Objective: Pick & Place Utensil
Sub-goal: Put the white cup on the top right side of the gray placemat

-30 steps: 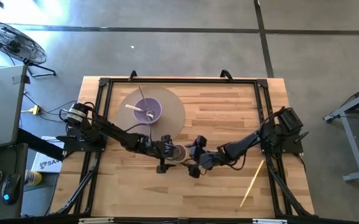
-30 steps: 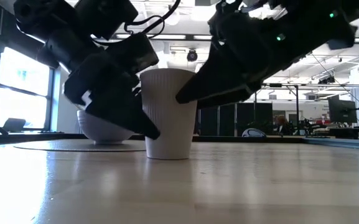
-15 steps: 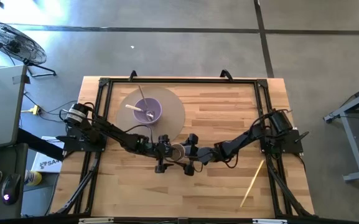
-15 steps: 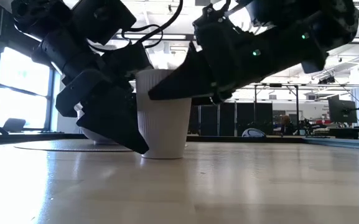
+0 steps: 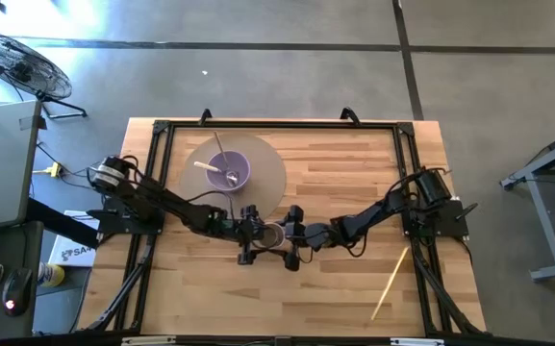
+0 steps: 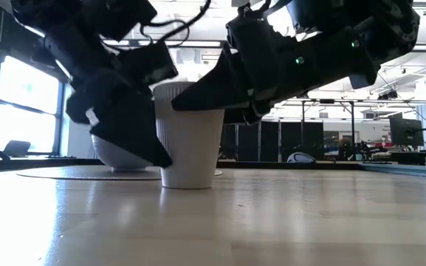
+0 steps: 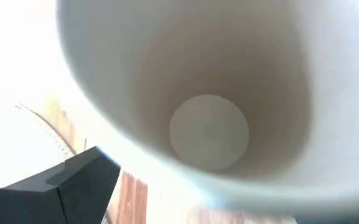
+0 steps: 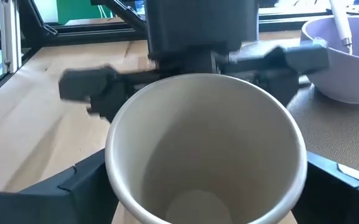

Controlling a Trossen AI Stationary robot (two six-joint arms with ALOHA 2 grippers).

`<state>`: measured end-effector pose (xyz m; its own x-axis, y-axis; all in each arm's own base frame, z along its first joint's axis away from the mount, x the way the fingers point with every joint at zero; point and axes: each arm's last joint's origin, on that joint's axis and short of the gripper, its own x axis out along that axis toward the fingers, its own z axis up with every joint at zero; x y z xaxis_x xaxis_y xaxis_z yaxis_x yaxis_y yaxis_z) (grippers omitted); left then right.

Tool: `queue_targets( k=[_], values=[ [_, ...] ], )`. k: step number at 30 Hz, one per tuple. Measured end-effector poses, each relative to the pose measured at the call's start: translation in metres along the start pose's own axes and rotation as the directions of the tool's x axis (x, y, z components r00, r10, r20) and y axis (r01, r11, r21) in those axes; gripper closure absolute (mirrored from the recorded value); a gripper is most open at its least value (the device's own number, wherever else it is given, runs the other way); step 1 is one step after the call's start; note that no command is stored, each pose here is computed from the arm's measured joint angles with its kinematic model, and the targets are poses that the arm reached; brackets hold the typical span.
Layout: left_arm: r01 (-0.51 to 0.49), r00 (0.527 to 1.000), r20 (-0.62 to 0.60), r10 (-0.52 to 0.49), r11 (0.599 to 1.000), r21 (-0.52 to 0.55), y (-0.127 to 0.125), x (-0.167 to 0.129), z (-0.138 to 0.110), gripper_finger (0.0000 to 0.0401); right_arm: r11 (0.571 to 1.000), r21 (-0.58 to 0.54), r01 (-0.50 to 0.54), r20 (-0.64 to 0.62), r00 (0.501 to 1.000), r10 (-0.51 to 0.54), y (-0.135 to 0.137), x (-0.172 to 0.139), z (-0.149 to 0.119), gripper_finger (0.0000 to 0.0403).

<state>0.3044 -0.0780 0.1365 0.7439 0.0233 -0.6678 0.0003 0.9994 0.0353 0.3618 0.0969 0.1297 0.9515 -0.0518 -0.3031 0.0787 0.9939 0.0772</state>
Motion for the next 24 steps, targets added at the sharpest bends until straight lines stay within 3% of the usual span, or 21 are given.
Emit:
queue_targets(
  k=[6, 12, 18, 24],
  values=[
    [-0.047, 0.998, -0.05, 0.048, 0.998, 0.035, -0.003, -0.022, 0.001, 0.0014, 0.998, 0.056, 0.013, 0.006, 1.0, -0.014, -0.001, -0.015, 0.025, 0.0048],
    [-0.115, 0.985, -0.116, 0.124, 0.99, 0.083, -0.021, -0.046, -0.009, 0.0014, 0.988, 0.05, 0.149, 0.06, 0.987, -0.152, -0.017, -0.036, 0.061, 0.0048],
    [-0.134, 0.966, -0.202, 0.163, 0.98, 0.149, -0.042, -0.073, -0.027, 0.0014, 0.945, 0.094, 0.313, 0.088, 0.943, -0.321, -0.06, -0.035, 0.076, 0.0048],
    [-0.049, 0.964, -0.244, 0.108, 0.971, 0.234, -0.067, -0.101, -0.043, 0.0014, 0.875, 0.158, 0.457, 0.08, 0.878, -0.473, -0.124, -0.025, 0.076, 0.0049]
  ],
)
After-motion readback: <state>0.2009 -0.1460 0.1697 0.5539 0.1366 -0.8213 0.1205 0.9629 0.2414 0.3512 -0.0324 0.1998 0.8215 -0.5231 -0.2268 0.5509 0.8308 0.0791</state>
